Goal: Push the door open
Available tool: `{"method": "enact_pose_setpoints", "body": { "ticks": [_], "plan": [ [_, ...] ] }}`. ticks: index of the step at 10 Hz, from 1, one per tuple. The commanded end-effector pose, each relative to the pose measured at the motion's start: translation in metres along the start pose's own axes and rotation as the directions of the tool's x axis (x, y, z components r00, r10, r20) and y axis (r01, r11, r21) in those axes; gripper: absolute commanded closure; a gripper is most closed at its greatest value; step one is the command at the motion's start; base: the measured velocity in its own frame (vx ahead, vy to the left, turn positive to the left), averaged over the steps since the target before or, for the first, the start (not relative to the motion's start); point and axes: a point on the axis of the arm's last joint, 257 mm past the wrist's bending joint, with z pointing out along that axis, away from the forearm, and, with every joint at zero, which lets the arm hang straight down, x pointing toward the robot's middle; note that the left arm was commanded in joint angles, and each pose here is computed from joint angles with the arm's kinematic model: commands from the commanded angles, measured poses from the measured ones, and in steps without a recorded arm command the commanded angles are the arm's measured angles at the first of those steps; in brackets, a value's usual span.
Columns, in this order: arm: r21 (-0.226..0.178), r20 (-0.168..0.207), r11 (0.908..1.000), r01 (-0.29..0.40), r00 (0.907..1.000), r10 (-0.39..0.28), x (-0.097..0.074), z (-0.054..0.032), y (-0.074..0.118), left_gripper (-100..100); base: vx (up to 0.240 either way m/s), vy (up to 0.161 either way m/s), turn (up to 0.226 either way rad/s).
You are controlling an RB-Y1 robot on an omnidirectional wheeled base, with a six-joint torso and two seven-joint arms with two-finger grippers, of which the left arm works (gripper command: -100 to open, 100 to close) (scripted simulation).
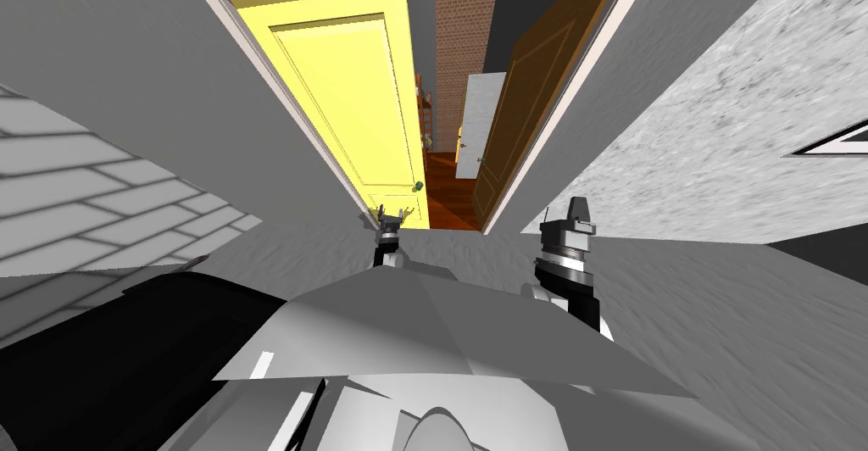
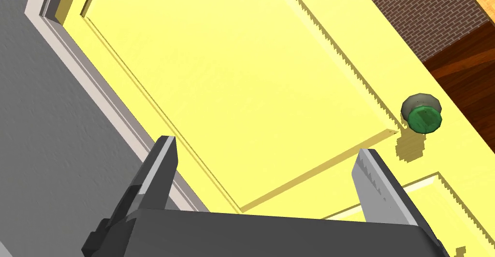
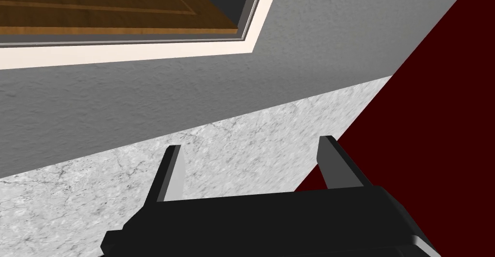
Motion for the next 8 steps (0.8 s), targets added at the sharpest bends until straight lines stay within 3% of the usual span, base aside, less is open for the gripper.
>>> {"method": "enact_pose_setpoints", "body": {
  "ticks": [1, 4, 8],
  "plan": [
    [-0.005, 0.019, 0.9992, 0.039, 0.999, -0.039, -0.008, -0.0018, 0.006, -100, 0.096, 0.073, -0.123],
    [-0.011, 0.056, 0.9941, 0.108, 0.9927, -0.107, -0.023, -0.0056, 0.019, -100, 0.085, 0.067, -0.121],
    [-0.009, 0.108, 0.9805, 0.196, 0.975, -0.194, -0.042, -0.0118, 0.035, -100, 0.077, 0.067, -0.115]
  ]
}}
